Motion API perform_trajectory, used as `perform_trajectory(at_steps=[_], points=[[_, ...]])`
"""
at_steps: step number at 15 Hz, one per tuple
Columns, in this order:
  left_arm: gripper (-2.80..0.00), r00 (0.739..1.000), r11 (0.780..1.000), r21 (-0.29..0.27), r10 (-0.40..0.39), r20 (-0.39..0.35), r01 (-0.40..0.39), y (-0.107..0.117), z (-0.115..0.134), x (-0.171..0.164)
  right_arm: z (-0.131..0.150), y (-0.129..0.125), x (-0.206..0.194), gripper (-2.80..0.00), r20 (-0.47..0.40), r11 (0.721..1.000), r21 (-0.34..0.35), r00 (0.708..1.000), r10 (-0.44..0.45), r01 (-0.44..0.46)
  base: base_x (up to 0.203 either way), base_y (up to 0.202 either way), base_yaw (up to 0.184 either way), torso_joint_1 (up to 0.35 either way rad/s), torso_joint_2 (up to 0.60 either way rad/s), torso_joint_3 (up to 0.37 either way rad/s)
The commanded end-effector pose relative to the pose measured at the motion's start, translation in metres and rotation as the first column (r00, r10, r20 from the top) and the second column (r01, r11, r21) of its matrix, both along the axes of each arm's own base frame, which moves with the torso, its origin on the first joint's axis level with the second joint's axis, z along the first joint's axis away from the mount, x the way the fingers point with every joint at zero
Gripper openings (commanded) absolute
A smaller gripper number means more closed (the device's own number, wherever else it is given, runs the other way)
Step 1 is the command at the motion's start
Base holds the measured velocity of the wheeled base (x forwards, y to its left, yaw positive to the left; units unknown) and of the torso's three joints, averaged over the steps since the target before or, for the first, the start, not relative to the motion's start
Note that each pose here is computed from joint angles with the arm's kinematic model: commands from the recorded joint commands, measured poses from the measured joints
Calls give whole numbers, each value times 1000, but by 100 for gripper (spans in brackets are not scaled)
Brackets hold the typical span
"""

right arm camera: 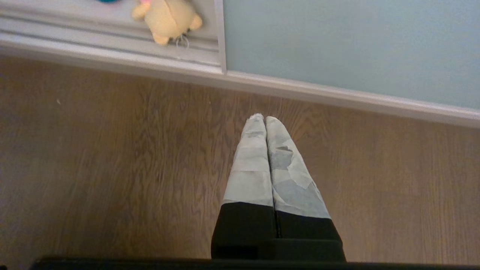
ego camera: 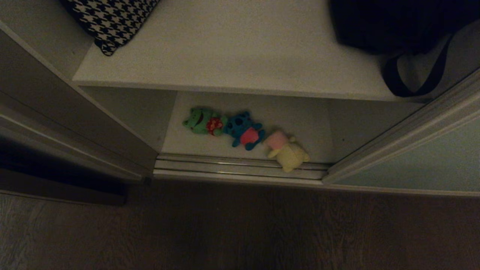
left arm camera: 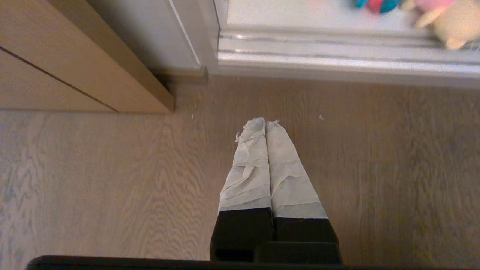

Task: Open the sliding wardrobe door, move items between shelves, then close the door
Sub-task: Open the door

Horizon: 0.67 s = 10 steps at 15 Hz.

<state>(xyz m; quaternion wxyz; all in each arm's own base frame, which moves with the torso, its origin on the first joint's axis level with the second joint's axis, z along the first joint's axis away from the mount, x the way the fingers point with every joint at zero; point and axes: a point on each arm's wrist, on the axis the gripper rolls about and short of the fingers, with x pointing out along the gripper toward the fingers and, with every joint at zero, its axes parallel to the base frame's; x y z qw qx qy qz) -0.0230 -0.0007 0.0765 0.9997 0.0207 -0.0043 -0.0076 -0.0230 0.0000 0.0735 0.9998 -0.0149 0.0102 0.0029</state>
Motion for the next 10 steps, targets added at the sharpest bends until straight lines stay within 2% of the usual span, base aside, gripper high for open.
perform_trajectory(at_steps=[1, 10], points=[[-280, 1000, 1000, 0, 0, -2, 0, 0, 0, 0, 0, 0, 0, -280, 0, 1000, -1, 1000, 1, -1, 0, 0, 0, 2, -2, -203], [-280, 1000, 1000, 3, 0, -5, 0, 0, 0, 0, 0, 0, 0, -280, 0, 1000, -1, 1000, 1, -1, 0, 0, 0, 2, 3, -197]])
